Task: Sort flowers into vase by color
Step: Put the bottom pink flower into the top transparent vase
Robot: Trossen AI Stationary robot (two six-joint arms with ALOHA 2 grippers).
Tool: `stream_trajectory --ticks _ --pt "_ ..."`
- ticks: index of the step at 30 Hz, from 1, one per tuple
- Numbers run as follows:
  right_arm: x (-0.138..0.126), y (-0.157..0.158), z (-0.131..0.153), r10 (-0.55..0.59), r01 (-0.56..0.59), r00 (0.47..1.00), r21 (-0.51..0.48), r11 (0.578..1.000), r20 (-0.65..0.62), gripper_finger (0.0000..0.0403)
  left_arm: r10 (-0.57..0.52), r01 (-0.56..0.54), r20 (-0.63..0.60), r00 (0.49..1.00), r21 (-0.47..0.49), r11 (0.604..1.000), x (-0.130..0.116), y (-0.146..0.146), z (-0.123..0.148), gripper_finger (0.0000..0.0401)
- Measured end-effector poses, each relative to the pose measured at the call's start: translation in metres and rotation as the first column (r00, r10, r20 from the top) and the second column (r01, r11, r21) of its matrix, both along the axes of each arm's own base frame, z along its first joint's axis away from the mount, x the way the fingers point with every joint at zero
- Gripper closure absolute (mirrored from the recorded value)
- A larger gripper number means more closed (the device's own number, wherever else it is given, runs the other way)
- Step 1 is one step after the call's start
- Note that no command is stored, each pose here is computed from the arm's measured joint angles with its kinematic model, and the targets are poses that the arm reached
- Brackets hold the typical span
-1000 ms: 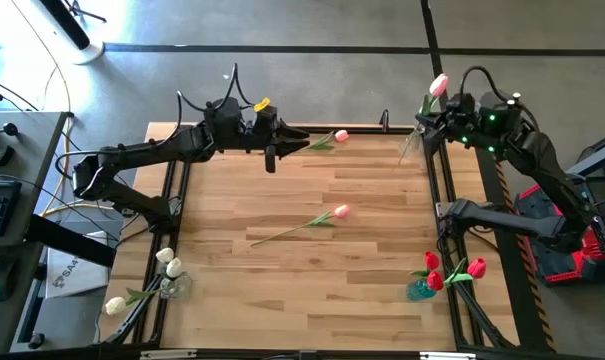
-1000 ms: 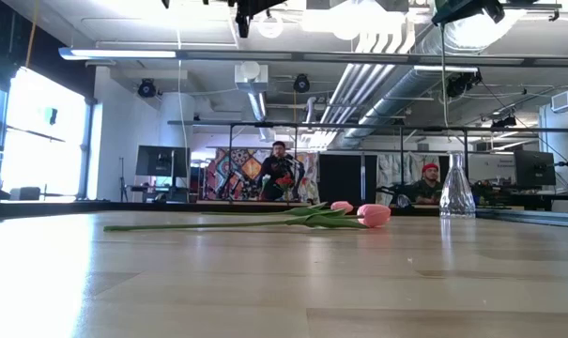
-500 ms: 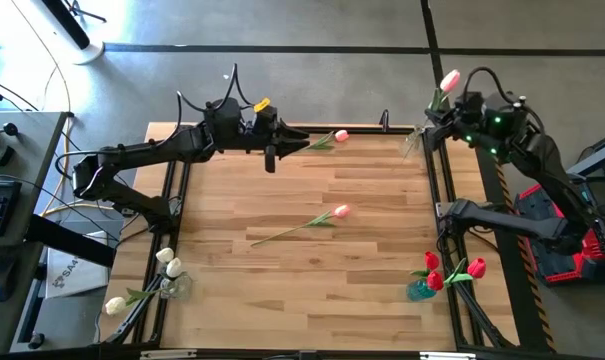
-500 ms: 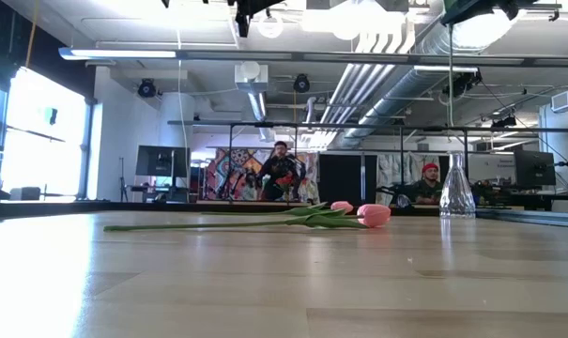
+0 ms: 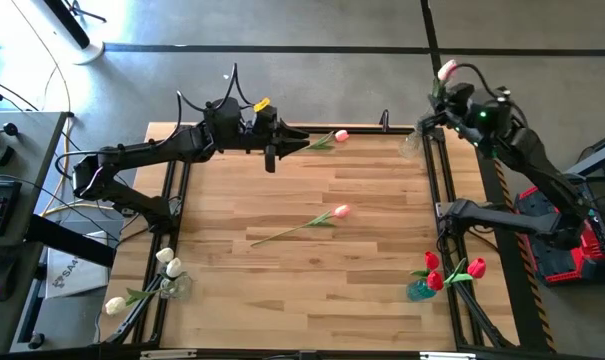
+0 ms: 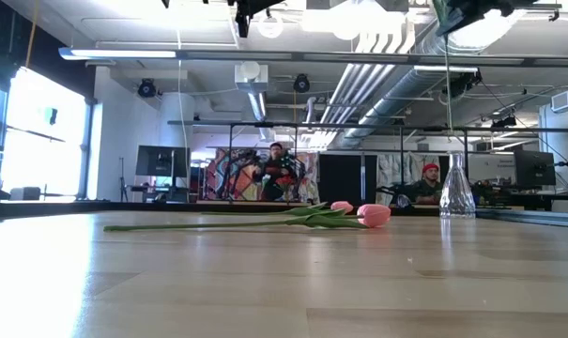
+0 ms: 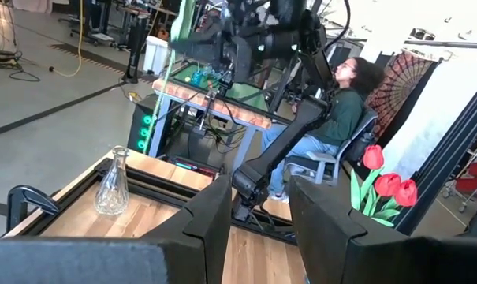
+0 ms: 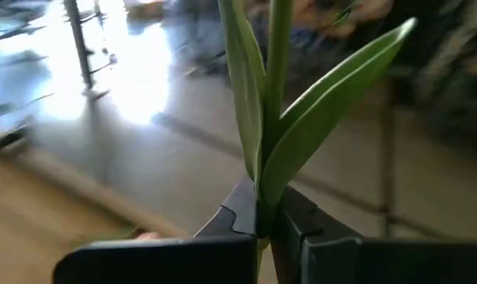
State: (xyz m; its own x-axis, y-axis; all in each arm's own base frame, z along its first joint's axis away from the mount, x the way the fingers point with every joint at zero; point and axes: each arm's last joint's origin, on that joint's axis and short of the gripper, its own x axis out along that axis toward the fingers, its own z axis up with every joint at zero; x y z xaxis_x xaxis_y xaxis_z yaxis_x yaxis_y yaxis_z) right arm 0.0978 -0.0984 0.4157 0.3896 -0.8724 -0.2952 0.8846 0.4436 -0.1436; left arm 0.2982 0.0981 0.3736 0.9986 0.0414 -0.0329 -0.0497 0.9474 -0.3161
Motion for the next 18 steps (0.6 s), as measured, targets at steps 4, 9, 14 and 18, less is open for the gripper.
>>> stream_trajectory --ticks 4,9,14,18 --pt "-0.003 -0.006 0.007 -0.101 0.098 0.995 -0.098 0.99 -0.026 0.0403 0.0 0.0 0.0 1.0 0.0 1.0 0.0 0.0 0.0 0.0284" --pt "-0.01 -0.017 0.006 -0.132 0.134 0.991 -0.084 0.987 0.035 0.0403 0.0 0.0 0.0 1.0 0.0 1.0 0.0 0.0 0.0 0.0284" --pt "-0.013 -0.024 -0.001 -0.151 0.154 0.988 -0.122 0.981 0.033 0.0403 0.0 0.0 0.0 1.0 0.0 1.0 0.0 0.0 0.0 0.0284" --pt "-0.013 -0.023 -0.002 -0.144 0.151 0.988 -0.143 0.978 0.054 0.0403 0.0 0.0 0.0 1.0 0.0 1.0 0.0 0.0 0.0 0.0284"
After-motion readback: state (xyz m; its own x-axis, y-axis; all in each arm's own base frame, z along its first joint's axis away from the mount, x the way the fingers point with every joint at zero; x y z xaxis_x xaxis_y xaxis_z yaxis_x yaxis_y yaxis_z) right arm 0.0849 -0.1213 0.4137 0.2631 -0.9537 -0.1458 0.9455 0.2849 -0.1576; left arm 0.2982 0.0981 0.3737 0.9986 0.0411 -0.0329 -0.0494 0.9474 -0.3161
